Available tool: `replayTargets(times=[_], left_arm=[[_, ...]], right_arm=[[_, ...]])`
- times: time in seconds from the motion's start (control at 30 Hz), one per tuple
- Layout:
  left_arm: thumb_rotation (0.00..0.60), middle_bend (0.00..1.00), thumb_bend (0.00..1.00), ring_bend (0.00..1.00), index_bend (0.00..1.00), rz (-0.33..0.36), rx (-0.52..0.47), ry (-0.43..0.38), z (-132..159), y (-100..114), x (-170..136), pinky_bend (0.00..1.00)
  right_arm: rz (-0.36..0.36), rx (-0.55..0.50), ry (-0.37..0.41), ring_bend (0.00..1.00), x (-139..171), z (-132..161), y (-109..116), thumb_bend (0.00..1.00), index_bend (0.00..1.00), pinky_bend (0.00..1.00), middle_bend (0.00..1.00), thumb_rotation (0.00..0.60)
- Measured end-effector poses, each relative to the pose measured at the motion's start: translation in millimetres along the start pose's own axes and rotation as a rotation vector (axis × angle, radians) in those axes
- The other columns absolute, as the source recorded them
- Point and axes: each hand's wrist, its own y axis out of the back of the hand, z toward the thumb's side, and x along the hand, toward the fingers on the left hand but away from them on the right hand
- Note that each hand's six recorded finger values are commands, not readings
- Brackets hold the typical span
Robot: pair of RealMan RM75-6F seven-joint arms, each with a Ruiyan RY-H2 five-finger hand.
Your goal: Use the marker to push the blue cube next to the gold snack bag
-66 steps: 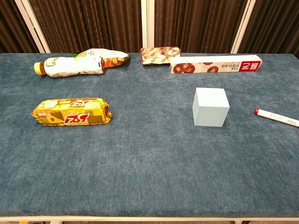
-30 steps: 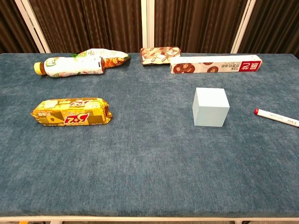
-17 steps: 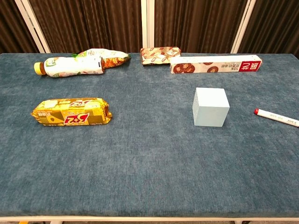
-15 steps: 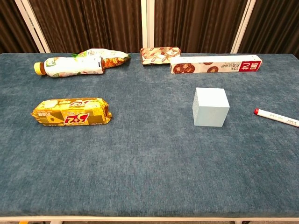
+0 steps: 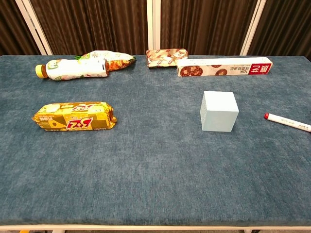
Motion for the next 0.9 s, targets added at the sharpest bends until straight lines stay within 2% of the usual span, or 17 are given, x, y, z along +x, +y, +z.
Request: replayTargets(times=[0.9], left_arm=[[0.6,0.1,0.02,0.03,0.17,0.0,0.0,0.0,0.0,0.0,0.0,0.18]], right_arm=[[0.045,0.048,-0.024,0.92,-3.2,10.7,-13.0,0.16,0.48,0.97,0.52,0.6]])
